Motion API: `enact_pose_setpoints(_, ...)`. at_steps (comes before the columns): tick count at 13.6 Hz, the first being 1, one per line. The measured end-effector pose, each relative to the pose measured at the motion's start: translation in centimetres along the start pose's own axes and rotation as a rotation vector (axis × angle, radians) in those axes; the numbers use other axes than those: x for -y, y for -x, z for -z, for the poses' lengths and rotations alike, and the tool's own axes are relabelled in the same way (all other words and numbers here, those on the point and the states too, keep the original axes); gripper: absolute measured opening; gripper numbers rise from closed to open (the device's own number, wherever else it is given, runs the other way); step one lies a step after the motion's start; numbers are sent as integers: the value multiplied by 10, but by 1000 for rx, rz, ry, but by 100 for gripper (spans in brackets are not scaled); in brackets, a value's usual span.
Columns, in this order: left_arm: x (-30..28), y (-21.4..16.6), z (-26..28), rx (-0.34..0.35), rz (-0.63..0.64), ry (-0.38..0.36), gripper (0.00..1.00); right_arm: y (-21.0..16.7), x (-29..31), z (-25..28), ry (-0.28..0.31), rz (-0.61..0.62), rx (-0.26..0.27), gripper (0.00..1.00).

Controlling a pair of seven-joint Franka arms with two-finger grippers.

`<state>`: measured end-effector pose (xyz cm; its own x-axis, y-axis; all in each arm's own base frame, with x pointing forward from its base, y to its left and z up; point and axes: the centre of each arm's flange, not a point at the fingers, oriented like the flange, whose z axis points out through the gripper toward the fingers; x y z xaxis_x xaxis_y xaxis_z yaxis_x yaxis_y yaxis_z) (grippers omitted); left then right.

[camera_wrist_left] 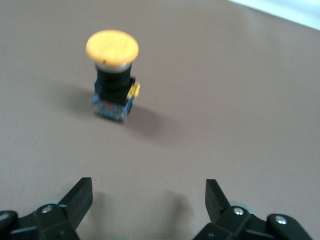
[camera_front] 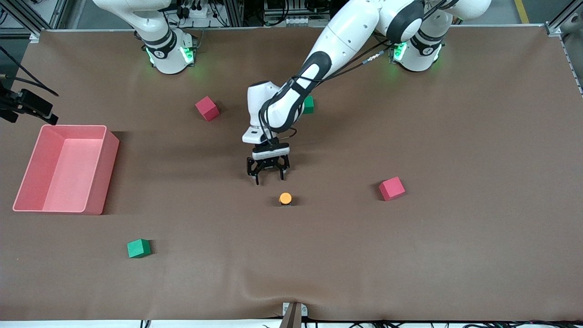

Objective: Place and upright button with both arms

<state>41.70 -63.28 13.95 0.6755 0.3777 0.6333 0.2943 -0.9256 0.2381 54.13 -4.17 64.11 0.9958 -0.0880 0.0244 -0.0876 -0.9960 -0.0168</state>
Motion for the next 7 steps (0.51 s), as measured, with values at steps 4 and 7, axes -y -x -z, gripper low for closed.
enact_pose_setpoints(4,-26,-26,51,171,155,-81,100,0,0,0,0,0,0,100)
enact_pose_setpoints(7,-43,-69,94,249,210,-109,100,0,0,0,0,-1,1,100)
